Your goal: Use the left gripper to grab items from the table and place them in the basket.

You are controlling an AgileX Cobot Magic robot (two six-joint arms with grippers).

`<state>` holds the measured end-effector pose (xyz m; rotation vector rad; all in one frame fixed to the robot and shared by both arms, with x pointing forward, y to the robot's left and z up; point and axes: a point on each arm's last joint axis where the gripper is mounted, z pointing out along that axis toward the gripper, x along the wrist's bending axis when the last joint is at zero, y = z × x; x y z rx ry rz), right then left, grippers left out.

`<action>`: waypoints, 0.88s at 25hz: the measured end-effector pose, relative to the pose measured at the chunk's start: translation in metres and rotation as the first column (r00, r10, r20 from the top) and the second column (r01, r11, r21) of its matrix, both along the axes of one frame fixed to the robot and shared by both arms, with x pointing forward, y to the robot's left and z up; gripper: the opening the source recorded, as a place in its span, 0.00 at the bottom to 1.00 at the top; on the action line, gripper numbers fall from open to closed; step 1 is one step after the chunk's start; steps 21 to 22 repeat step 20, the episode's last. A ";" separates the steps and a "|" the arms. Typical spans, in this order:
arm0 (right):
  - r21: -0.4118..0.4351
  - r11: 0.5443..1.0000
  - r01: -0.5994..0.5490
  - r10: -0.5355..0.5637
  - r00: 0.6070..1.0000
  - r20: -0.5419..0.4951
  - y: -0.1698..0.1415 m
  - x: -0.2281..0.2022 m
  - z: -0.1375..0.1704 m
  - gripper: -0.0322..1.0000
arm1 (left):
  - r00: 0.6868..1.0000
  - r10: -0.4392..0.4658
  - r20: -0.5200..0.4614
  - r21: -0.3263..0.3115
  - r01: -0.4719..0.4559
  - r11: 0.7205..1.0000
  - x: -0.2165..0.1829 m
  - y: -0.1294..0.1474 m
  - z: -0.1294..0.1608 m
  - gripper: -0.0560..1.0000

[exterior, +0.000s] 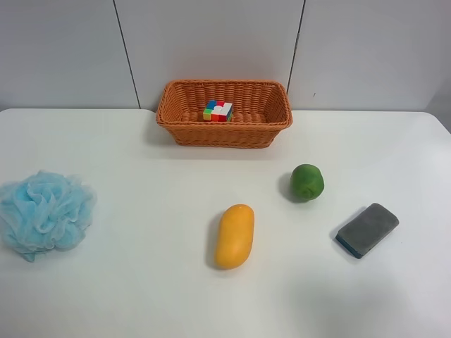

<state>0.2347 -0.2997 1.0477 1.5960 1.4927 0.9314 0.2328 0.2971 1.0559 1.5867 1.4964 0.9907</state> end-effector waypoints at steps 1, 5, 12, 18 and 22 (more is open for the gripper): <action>0.000 1.000 0.000 0.000 1.000 0.000 0.000 0.000 0.000 0.99 | 1.000 0.000 0.000 0.000 0.000 1.000 0.000 0.000 0.000 0.99; 0.000 1.000 0.000 0.000 1.000 0.000 0.000 0.000 0.000 0.99 | 1.000 0.000 0.000 0.000 0.000 1.000 0.000 0.000 0.000 0.99; 0.000 1.000 0.000 0.000 1.000 0.000 0.000 0.000 0.000 0.99 | 1.000 0.000 0.000 0.000 0.000 1.000 0.000 0.000 0.000 0.99; 0.000 1.000 0.000 0.000 1.000 0.000 0.000 0.000 0.000 0.99 | 1.000 0.000 0.000 0.000 0.000 1.000 0.000 0.000 0.000 0.99; 0.000 1.000 0.000 0.000 1.000 0.000 0.000 0.000 0.000 0.99 | 1.000 0.000 0.000 0.000 0.000 1.000 0.000 0.000 0.000 0.99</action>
